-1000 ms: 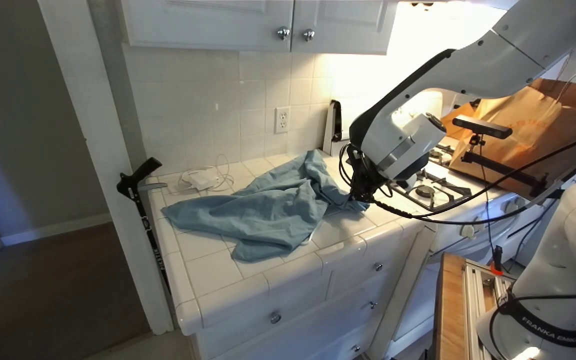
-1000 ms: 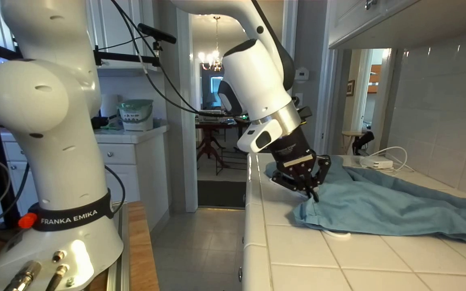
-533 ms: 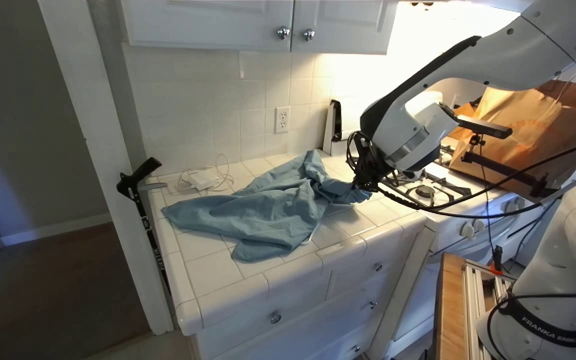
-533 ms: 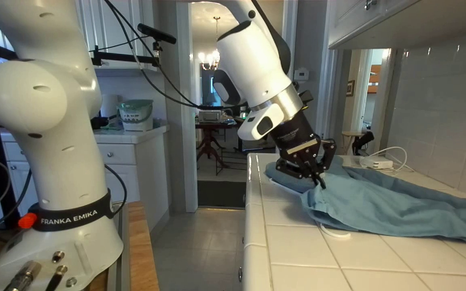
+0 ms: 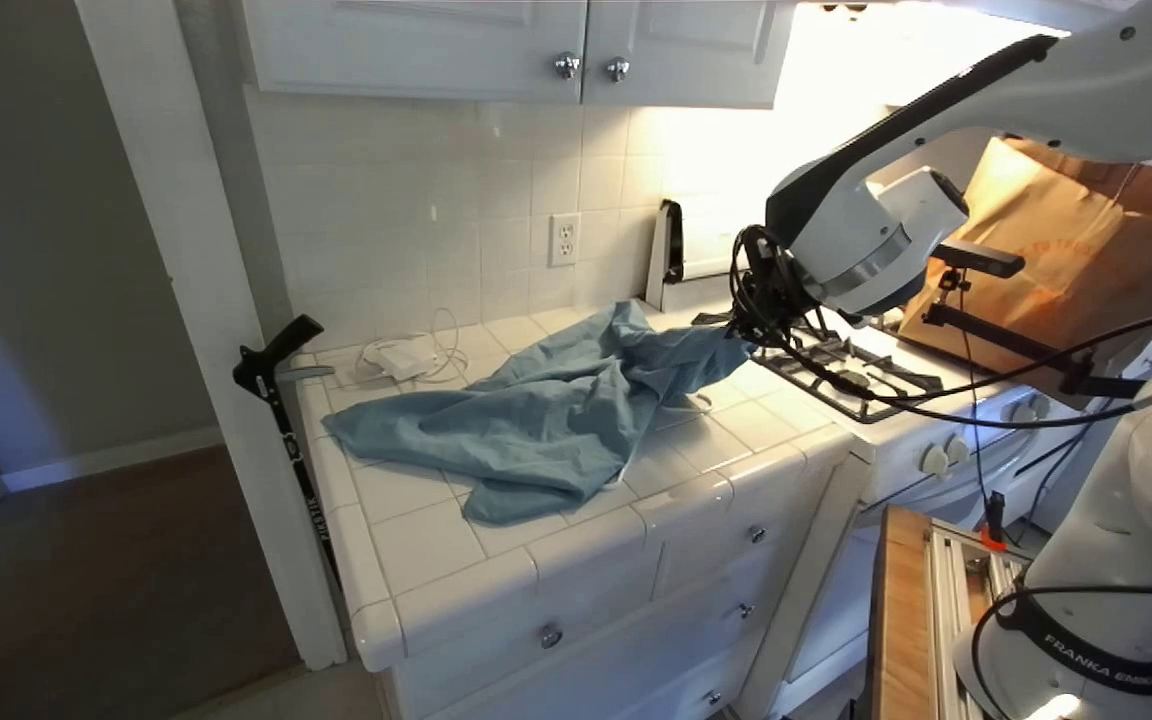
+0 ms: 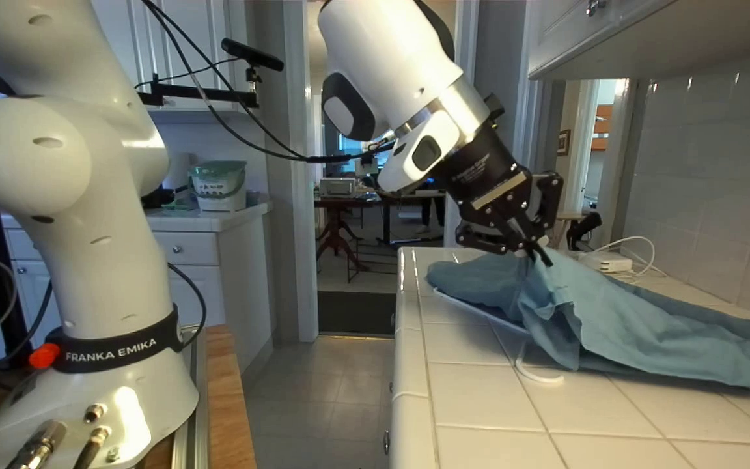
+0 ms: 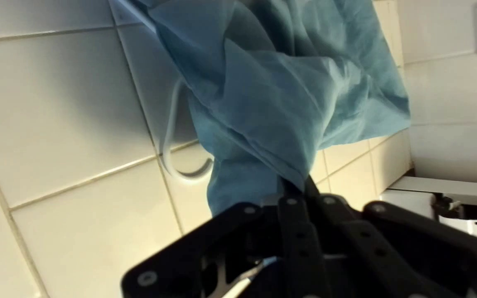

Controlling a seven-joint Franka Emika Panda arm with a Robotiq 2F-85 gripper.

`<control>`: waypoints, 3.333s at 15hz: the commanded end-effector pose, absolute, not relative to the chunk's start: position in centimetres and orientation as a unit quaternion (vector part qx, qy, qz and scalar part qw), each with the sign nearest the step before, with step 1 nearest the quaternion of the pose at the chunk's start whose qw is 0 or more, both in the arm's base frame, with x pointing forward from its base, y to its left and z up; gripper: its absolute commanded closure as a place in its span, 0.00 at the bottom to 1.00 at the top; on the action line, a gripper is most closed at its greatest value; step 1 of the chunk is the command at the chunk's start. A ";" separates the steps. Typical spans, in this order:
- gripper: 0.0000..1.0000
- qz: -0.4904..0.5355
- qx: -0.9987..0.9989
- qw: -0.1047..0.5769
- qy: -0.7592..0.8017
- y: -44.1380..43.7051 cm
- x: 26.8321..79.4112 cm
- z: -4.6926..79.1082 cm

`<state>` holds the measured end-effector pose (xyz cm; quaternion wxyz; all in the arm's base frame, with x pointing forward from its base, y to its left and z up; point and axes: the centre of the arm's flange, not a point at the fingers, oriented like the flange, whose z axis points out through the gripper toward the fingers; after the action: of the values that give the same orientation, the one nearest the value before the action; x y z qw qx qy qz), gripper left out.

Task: Unfold the blue cloth

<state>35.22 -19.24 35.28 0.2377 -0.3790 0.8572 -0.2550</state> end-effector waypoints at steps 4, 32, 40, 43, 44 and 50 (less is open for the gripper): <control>0.99 -0.293 -0.395 0.245 0.835 -19.5 32.2 44.9; 0.99 -0.125 -0.474 0.047 0.870 -27.1 24.9 38.5; 0.99 0.000 -0.473 0.051 0.879 -27.1 27.9 25.9; 0.71 0.009 -0.464 0.053 0.884 -27.3 28.0 25.2; 0.65 0.006 -0.463 0.055 0.885 -27.4 28.1 25.8; 0.23 -0.024 -0.467 0.079 0.880 -27.0 30.0 33.6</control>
<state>29.26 -27.97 28.96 0.0635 -0.4715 0.8794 -0.0179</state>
